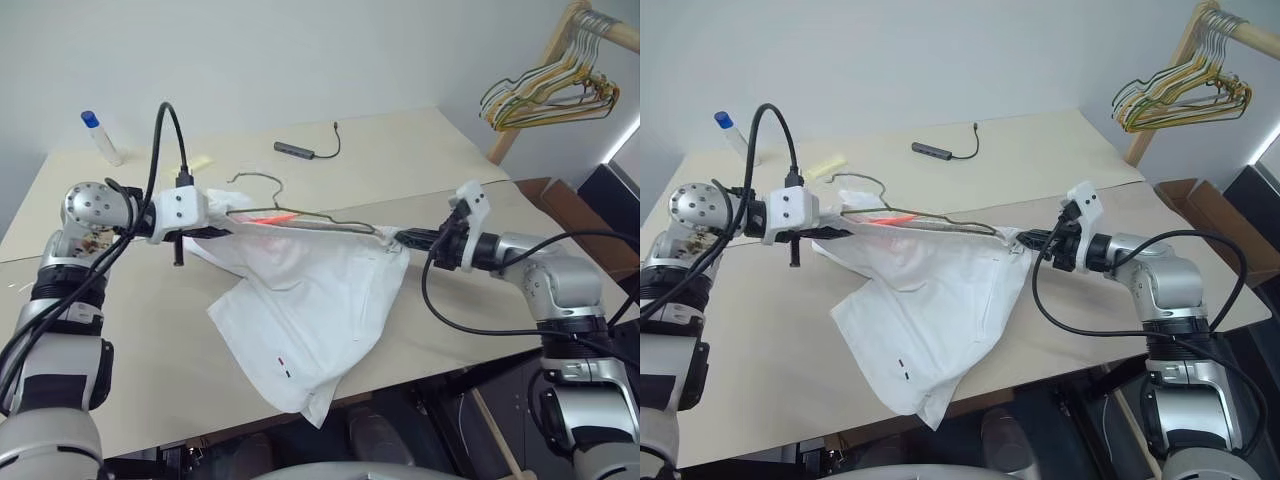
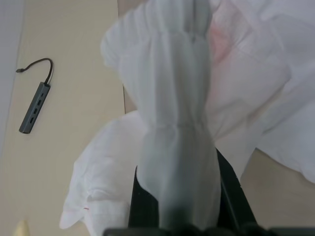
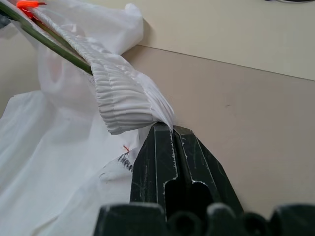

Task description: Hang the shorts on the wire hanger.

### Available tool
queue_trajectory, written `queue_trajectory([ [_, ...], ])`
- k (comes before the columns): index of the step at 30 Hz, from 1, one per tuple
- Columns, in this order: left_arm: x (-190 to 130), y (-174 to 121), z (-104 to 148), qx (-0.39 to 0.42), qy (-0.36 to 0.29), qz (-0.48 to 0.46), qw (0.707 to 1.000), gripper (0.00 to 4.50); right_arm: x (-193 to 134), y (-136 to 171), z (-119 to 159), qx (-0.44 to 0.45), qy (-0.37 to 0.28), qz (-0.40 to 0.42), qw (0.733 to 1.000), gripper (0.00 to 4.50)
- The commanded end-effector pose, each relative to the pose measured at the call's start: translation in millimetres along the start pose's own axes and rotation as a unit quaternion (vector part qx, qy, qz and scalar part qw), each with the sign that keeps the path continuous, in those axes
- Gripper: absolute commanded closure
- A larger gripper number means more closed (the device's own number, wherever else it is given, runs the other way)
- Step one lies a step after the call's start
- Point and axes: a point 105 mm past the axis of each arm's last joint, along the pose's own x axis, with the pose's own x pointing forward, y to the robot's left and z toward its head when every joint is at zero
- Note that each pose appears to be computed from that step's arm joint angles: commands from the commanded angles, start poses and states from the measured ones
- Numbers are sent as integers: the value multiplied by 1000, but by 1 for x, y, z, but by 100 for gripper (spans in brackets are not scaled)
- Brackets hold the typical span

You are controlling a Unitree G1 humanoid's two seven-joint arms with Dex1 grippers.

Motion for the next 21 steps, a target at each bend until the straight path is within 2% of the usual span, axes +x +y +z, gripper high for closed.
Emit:
queue_trajectory([
  [1, -16, 4, -19, 21, 72, 12, 997, 449, -19, -12, 18, -12, -22, -29, 999, 443],
  [3, -16, 1, -28, 36, 104, 3, 994, 449, -21, -10, 23, -9, -28, -21, 999, 443],
  [6, -15, 0, -32, 39, 119, -2, 992, 449, -22, -5, 28, -9, -33, -7, 999, 443],
  [8, -12, -3, -31, 39, 112, -13, 993, 449, -21, 0, 32, -13, -37, 7, 999, 443],
  [12, 5, 0, -11, 22, 51, -5, 998, 449, -13, 16, 44, -42, -47, 31, 998, 443],
  [15, 13, 7, 2, 7, 19, 5, 1000, 449, -11, 24, 49, -57, -51, 47, 996, 383],
  [21, 22, 16, 15, -7, -10, 22, 1000, 449, -17, 22, 50, -79, -43, 38, 995, 188],
])
